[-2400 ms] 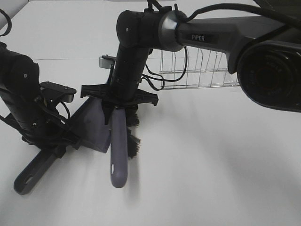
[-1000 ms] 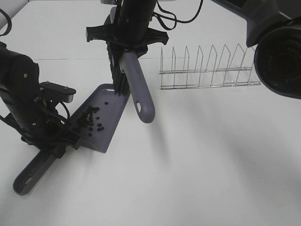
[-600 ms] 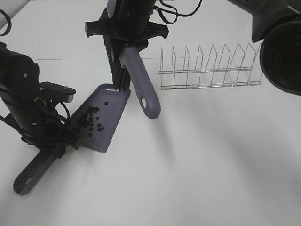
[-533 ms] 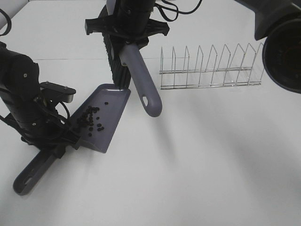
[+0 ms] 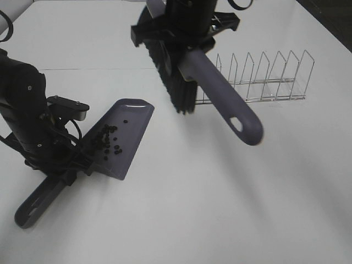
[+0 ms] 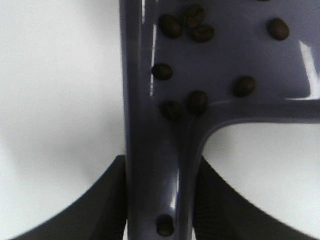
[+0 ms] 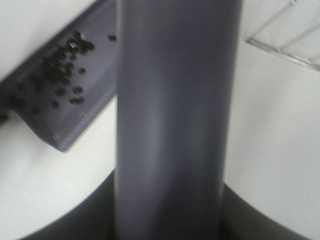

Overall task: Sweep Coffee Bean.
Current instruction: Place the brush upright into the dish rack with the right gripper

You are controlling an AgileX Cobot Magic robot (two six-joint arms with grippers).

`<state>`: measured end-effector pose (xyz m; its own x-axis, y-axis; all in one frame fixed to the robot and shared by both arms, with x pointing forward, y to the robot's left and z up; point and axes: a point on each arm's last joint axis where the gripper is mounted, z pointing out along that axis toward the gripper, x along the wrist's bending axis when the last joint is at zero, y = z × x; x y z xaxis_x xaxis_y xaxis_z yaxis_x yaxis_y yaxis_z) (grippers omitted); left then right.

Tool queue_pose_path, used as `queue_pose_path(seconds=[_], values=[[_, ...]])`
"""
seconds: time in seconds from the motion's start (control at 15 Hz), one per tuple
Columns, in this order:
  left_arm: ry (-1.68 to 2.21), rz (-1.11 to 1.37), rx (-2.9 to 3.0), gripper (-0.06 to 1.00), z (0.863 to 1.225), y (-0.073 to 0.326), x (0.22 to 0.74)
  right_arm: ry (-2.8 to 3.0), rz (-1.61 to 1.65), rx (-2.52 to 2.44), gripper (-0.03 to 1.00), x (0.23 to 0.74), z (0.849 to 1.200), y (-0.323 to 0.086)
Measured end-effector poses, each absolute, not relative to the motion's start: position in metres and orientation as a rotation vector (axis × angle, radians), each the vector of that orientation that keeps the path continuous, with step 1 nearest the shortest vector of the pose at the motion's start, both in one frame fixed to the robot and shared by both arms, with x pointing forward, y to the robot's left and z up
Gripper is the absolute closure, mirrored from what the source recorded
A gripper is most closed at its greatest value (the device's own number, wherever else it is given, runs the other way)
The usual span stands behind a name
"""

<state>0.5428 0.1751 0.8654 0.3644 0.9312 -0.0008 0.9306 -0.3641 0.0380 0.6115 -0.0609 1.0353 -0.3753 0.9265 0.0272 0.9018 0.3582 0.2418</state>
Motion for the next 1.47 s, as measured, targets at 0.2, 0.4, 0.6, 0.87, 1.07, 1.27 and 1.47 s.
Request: queue_pose_path(seconds=[0.2,0.4,0.6,0.87,1.07,1.27,1.47], values=[[1.752,0.032,2.569,0.64,0.865,0.175,0.543,2.517,0.098,1.723,0.69,0.584,1.013,-0.094],[1.761,0.02,2.561,0.64,0.865,0.175,0.542,2.486,-0.08,1.919,0.69,0.57,0.988,-0.154],[1.781,-0.003,2.55,0.64,0.865,0.174,0.541,2.435,-0.183,2.081,0.69,0.567,0.971,-0.205],[1.807,-0.041,2.552,0.64,0.865,0.174,0.538,2.337,-0.111,2.167,0.69,0.582,0.964,-0.25],[1.812,-0.048,2.55,0.64,0.865,0.174,0.538,2.356,-0.151,2.163,0.69,0.589,0.941,-0.25],[1.816,-0.052,2.549,0.64,0.865,0.174,0.538,2.368,-0.221,2.115,0.69,0.599,0.911,-0.252],[1.825,-0.061,2.548,0.64,0.865,0.174,0.537,2.351,-0.184,2.082,0.69,0.623,0.905,-0.25]])
